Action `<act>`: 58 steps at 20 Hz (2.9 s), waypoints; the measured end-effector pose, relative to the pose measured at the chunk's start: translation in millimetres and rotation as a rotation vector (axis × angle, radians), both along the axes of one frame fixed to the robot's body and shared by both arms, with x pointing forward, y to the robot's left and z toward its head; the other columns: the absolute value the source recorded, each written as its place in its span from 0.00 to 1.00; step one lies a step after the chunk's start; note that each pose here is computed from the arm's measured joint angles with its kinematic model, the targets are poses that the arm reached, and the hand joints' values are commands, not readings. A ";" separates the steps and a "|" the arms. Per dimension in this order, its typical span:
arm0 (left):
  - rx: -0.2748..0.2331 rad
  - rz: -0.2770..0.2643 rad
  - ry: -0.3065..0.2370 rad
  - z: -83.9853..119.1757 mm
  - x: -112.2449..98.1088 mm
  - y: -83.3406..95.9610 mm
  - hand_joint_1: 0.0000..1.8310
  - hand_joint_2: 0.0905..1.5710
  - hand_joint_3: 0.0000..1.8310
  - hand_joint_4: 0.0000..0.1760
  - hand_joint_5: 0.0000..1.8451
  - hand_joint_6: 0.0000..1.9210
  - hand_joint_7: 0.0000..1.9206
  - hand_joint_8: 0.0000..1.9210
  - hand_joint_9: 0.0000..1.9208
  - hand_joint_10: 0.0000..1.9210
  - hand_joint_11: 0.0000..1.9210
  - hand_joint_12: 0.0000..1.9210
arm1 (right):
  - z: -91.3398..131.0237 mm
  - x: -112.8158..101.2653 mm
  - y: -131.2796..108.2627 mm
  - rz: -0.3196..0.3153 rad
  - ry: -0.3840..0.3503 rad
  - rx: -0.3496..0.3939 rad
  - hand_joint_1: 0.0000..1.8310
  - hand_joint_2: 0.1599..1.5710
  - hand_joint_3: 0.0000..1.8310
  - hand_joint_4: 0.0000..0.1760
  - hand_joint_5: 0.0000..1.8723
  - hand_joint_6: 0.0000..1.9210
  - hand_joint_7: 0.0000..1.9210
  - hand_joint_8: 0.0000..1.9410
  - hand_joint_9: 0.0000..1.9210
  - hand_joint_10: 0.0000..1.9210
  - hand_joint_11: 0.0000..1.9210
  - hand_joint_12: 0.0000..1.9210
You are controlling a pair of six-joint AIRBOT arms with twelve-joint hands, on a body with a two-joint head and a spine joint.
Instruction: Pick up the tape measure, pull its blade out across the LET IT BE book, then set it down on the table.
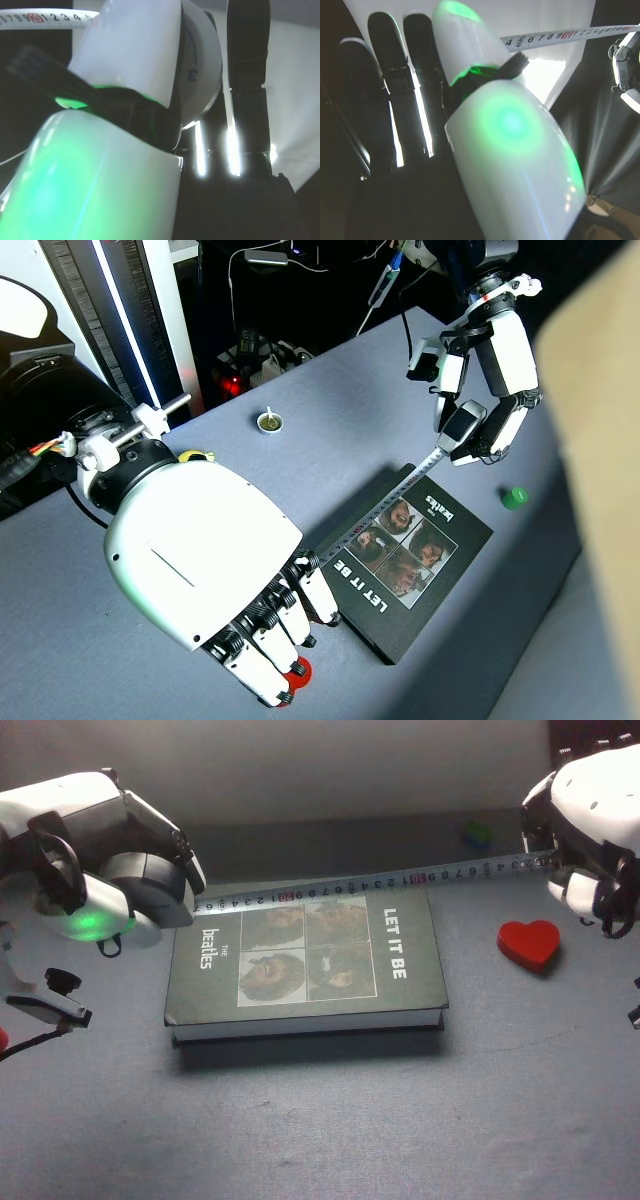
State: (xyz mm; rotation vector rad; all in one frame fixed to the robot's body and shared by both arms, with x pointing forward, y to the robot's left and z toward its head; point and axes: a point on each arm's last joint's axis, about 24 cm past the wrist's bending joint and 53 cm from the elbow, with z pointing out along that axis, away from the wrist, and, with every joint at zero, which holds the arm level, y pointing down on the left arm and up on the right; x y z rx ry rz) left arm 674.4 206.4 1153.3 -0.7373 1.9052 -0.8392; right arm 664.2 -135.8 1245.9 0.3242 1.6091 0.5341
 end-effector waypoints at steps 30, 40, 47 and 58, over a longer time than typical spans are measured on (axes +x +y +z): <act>0.048 -0.003 0.059 -46.1 39.1 28.7 0.75 0.69 0.00 0.00 0.52 0.45 0.47 0.52 0.53 0.61 0.56 0.47 | -8.2 -75.1 51.6 0.140 0.036 0.241 0.35 0.72 0.00 0.00 0.21 0.00 0.21 0.00 0.18 0.00 0.00 0.46; 0.107 -0.037 0.090 -72.4 41.9 28.6 0.75 0.69 0.00 0.00 0.53 0.45 0.47 0.52 0.52 0.62 0.55 0.46 | -20.7 -87.3 63.2 0.200 0.076 0.272 0.04 0.75 0.00 0.33 0.12 0.00 0.14 0.00 0.11 0.00 0.00 0.38; 0.097 0.013 0.114 -82.3 44.5 47.0 0.75 0.69 0.00 0.00 0.53 0.44 0.47 0.53 0.52 0.62 0.55 0.46 | -31.6 -99.9 64.8 0.192 0.105 0.272 0.00 0.70 0.00 0.31 0.05 0.00 0.04 0.00 0.03 0.00 0.00 0.24; 0.101 0.001 0.156 -99.8 37.7 47.8 0.75 0.69 0.00 0.00 0.53 0.44 0.47 0.52 0.52 0.61 0.56 0.46 | -37.3 -99.7 59.4 0.179 0.095 0.192 0.00 0.70 0.00 0.18 0.04 0.00 0.04 0.00 0.03 0.00 0.00 0.25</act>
